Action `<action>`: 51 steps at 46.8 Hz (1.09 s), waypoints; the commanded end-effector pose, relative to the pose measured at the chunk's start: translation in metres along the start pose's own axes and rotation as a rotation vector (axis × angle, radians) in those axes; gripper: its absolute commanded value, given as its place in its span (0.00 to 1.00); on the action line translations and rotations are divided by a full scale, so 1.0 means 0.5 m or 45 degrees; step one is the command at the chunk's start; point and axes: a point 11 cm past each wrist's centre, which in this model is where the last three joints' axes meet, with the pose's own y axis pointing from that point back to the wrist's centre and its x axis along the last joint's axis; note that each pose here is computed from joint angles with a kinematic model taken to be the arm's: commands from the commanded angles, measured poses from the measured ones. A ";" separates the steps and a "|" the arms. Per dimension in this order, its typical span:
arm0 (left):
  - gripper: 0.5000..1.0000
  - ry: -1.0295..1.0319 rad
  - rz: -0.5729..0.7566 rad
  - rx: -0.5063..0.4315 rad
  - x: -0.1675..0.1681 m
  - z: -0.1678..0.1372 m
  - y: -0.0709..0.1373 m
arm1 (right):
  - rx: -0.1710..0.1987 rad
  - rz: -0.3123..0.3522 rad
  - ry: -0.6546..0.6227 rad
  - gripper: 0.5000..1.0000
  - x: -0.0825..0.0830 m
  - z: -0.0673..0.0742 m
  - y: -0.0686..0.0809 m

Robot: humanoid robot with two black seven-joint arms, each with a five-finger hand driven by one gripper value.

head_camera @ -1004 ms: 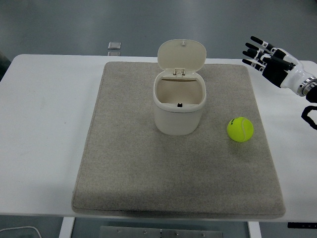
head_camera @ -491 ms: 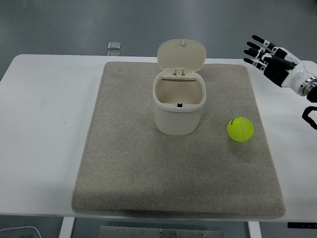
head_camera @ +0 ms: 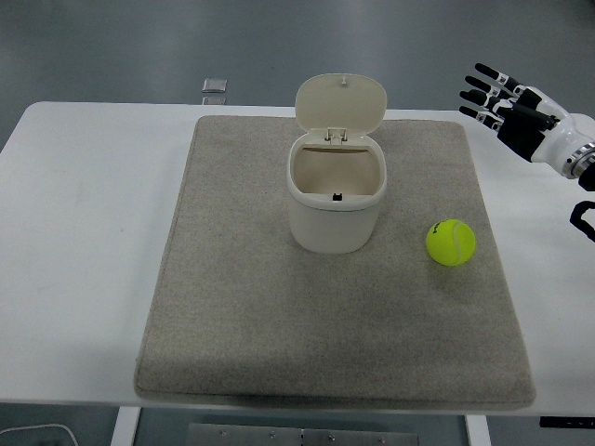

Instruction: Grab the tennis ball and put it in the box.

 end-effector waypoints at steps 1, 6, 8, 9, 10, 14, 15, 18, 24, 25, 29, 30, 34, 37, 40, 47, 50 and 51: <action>0.98 0.002 0.000 0.000 0.000 0.000 0.000 | 0.002 -0.002 0.004 0.83 -0.001 -0.003 -0.001; 0.98 0.000 0.000 0.000 0.000 0.000 0.000 | 0.008 -0.004 0.010 0.82 -0.002 -0.009 -0.003; 0.98 0.000 0.000 0.000 0.000 0.000 0.000 | 0.008 -0.004 0.010 0.83 -0.002 -0.009 -0.003; 0.98 0.000 0.000 0.000 0.000 0.000 0.000 | 0.008 -0.004 0.010 0.82 -0.002 -0.009 -0.003; 0.98 0.000 0.000 0.000 0.000 0.000 0.000 | 0.008 -0.004 0.010 0.82 -0.002 -0.009 -0.003; 0.98 0.000 0.000 0.000 0.000 0.000 0.000 | 0.007 0.005 0.017 0.82 0.005 -0.013 0.002; 0.98 0.000 0.000 0.000 0.000 0.000 0.000 | 0.007 0.007 0.018 0.82 0.006 -0.014 0.003; 0.98 0.000 0.000 0.000 0.000 0.000 0.000 | 0.002 0.003 0.030 0.82 0.005 -0.013 0.003; 0.98 0.000 0.000 0.000 0.000 0.000 0.000 | -0.020 -0.002 0.123 0.82 0.012 -0.017 0.010; 0.98 0.000 0.000 0.000 0.000 0.000 0.000 | -0.021 -0.001 0.136 0.82 0.015 -0.021 0.013; 0.98 0.000 0.000 0.000 0.000 0.000 0.000 | -0.032 -0.022 0.176 0.82 0.014 -0.025 0.018; 0.98 0.000 0.000 0.000 0.000 0.000 0.000 | -0.033 -0.031 0.187 0.82 0.013 -0.028 0.018; 0.98 0.000 0.000 0.000 0.000 0.000 0.000 | -0.042 -0.071 0.256 0.82 0.015 -0.049 0.030; 0.98 0.002 0.000 0.002 0.000 -0.002 0.000 | -0.048 -0.079 0.310 0.82 0.025 -0.058 0.043; 0.98 0.000 0.000 0.000 0.000 0.000 0.000 | -0.044 -0.099 0.346 0.82 0.026 -0.063 0.047; 0.98 0.000 0.000 0.000 0.000 0.000 0.000 | -0.050 -0.127 0.377 0.81 0.040 -0.079 0.069; 0.98 0.000 0.000 0.000 0.000 0.000 0.000 | -0.058 -0.165 0.372 0.80 0.034 -0.078 0.075; 0.98 0.000 0.000 0.000 0.000 0.000 0.000 | -0.061 -0.179 0.367 0.80 0.030 -0.075 0.075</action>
